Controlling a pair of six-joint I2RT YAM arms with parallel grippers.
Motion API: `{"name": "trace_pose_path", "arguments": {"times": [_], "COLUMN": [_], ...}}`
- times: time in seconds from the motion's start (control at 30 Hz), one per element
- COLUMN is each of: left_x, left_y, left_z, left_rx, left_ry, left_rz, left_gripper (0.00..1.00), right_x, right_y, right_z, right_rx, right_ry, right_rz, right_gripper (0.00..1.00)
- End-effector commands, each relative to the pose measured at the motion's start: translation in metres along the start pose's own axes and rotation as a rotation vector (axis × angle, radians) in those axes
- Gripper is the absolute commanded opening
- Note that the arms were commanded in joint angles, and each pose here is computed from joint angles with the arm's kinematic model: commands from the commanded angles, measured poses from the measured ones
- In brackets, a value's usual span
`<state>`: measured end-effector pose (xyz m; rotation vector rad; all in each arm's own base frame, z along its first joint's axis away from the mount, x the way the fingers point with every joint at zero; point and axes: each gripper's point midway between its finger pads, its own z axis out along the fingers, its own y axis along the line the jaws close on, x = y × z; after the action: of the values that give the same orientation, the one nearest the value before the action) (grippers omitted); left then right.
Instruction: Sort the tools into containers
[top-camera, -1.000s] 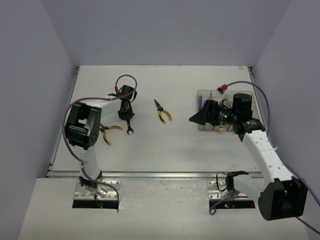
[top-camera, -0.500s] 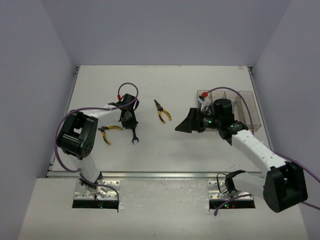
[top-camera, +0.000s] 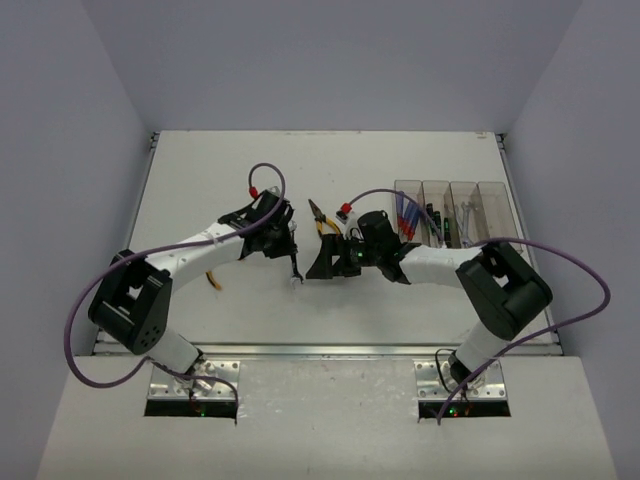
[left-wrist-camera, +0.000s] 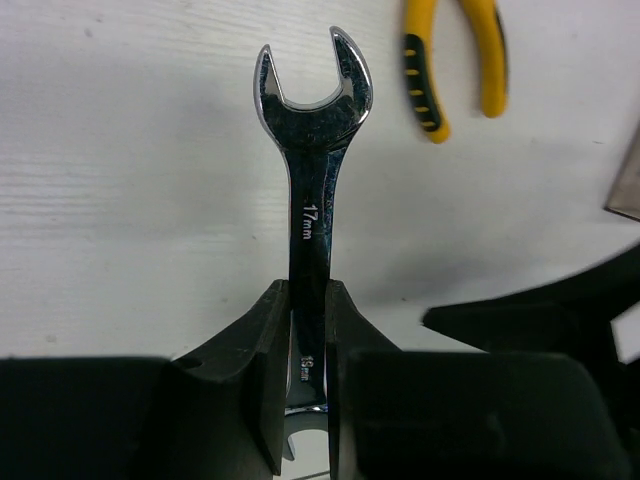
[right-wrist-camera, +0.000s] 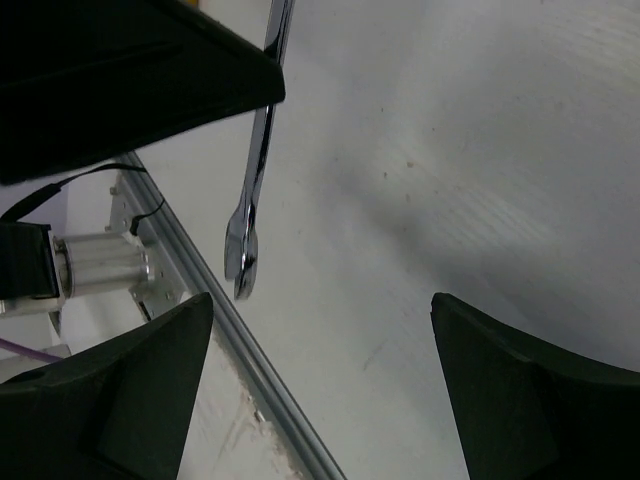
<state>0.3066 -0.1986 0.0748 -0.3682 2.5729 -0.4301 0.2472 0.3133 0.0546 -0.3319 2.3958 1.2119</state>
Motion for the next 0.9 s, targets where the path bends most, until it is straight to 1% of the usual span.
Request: {"name": "trace_pose_path", "arguments": {"times": [0.0, 0.03, 0.07, 0.13, 0.17, 0.2, 0.23, 0.27, 0.3, 0.37, 0.4, 0.43, 0.47, 0.5, 0.53, 0.57, 0.6, 0.63, 0.67, 0.7, 0.73, 0.77, 0.8, 0.83, 0.87], "left_x": [-0.009, -0.01, -0.008, -0.006, -0.004, -0.003, -0.001, 0.001, 0.001, -0.001, -0.002, -0.007, -0.016, -0.023, -0.027, -0.038, -0.046, -0.058, -0.065, -0.071, -0.076, -0.079, -0.081, -0.08, -0.076], "left_y": [-0.038, -0.039, -0.044, -0.049, -0.053, -0.057, -0.062, -0.066, -0.068, -0.071, -0.072, -0.072, -0.069, -0.065, -0.063, -0.053, -0.046, -0.038, -0.023, -0.014, -0.007, 0.006, 0.013, 0.022, 0.032], "left_z": [-0.024, -0.026, -0.029, -0.031, -0.033, -0.035, -0.038, -0.041, -0.043, -0.048, -0.048, -0.055, -0.06, -0.066, -0.073, -0.082, -0.092, -0.109, -0.119, -0.129, -0.143, -0.152, -0.158, -0.164, -0.169], "left_rx": [0.134, 0.137, 0.153, 0.169, 0.185, 0.198, 0.211, 0.221, 0.229, 0.239, 0.242, 0.238, 0.213, 0.189, 0.173, 0.117, 0.088, 0.057, -0.006, -0.041, -0.056, -0.099, -0.122, -0.14, -0.162], "left_ry": [-0.08, -0.086, -0.087, -0.088, -0.083, -0.082, -0.08, -0.082, -0.084, -0.093, -0.096, -0.114, -0.151, -0.184, -0.199, -0.246, -0.288, -0.348, -0.389, -0.422, -0.456, -0.483, -0.505, -0.515, -0.521], "left_rz": [-0.071, -0.083, -0.089, -0.094, -0.093, -0.096, -0.091, -0.089, -0.091, -0.093, -0.093, -0.091, -0.096, -0.101, -0.102, -0.108, -0.109, -0.11, -0.105, -0.097, -0.074, -0.049, -0.031, 0.001, 0.032], "left_gripper": [0.0, 0.0, 0.0, 0.0, 0.0, 0.0, 0.0, 0.0, 0.0, 0.0, 0.0, 0.25, 0.54, 0.79, 0.89, 0.97, 1.0, 1.0, 1.0, 1.0, 1.0, 1.0, 1.0, 1.0, 1.0], "right_x": [-0.047, -0.045, -0.047, -0.048, -0.05, -0.051, -0.053, -0.054, -0.053, -0.053, -0.052, -0.052, -0.05, -0.049, -0.049, -0.05, -0.051, -0.056, -0.053, -0.058, -0.067, -0.07, -0.083, -0.095, -0.096], "right_y": [0.04, 0.043, 0.049, 0.053, 0.055, 0.058, 0.059, 0.061, 0.061, 0.06, 0.059, 0.053, 0.046, 0.041, 0.039, 0.033, 0.026, 0.012, -0.008, -0.016, -0.033, -0.055, -0.062, -0.08, -0.109], "right_z": [0.014, 0.015, 0.017, 0.021, 0.022, 0.024, 0.025, 0.026, 0.026, 0.025, 0.025, 0.023, 0.018, 0.013, 0.007, -0.003, -0.012, -0.027, -0.041, -0.059, -0.08, -0.104, -0.122, -0.15, -0.184], "right_rx": [-0.111, -0.116, -0.134, -0.144, -0.147, -0.151, -0.158, -0.163, -0.165, -0.161, -0.156, -0.121, -0.084, -0.054, -0.034, 0.011, 0.046, 0.105, 0.2, 0.264, 0.345, 0.466, 0.517, 0.629, 0.781], "right_ry": [-0.169, -0.166, -0.171, -0.179, -0.187, -0.187, -0.193, -0.197, -0.196, -0.201, -0.195, -0.204, -0.209, -0.21, -0.209, -0.212, -0.217, -0.228, -0.202, -0.208, -0.224, -0.198, -0.213, -0.234, -0.211], "right_rz": [-0.066, -0.062, -0.066, -0.074, -0.078, -0.081, -0.085, -0.086, -0.085, -0.087, -0.084, -0.085, -0.095, -0.104, -0.102, -0.107, -0.105, -0.095, -0.094, -0.11, -0.105, -0.118, -0.154, -0.15, -0.14], "right_gripper": [0.84, 0.84, 0.8, 0.75, 0.72, 0.66, 0.56, 0.42, 0.26, 0.01, 0.0, 0.0, 0.0, 0.0, 0.0, 0.0, 0.0, 0.0, 0.0, 0.0, 0.0, 0.0, 0.0, 0.0, 0.0]}}
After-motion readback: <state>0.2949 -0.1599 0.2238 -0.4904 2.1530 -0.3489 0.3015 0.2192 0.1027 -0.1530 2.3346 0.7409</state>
